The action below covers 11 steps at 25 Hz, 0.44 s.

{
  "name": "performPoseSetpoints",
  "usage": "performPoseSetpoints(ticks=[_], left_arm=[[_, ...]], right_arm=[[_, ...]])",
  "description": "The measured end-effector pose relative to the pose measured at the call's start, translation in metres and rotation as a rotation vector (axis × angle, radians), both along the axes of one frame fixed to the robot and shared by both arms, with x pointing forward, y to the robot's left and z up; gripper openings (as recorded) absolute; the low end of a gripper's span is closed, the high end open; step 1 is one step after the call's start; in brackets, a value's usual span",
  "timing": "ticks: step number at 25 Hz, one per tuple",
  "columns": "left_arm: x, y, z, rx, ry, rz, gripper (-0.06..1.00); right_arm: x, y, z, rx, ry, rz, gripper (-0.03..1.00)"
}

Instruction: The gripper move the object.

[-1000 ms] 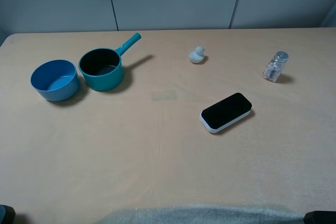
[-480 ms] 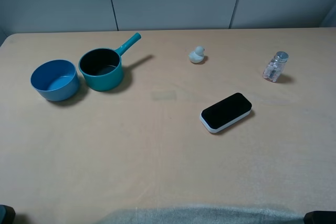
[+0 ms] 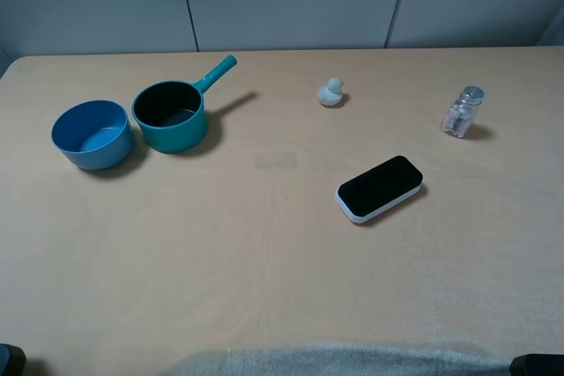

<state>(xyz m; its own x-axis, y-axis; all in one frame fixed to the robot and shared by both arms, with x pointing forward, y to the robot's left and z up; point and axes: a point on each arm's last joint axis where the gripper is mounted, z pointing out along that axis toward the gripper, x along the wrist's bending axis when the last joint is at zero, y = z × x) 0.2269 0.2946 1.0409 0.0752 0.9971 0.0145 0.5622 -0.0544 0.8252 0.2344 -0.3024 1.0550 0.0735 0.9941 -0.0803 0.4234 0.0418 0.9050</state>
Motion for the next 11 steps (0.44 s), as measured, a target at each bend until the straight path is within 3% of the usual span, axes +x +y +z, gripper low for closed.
performPoseSetpoints(ticks=[11], left_arm=[[0.0000,0.0000,0.0000,0.000,0.000,0.000,0.74]], right_arm=[[0.0000,0.0000,0.0000,0.000,0.000,0.000,0.68]])
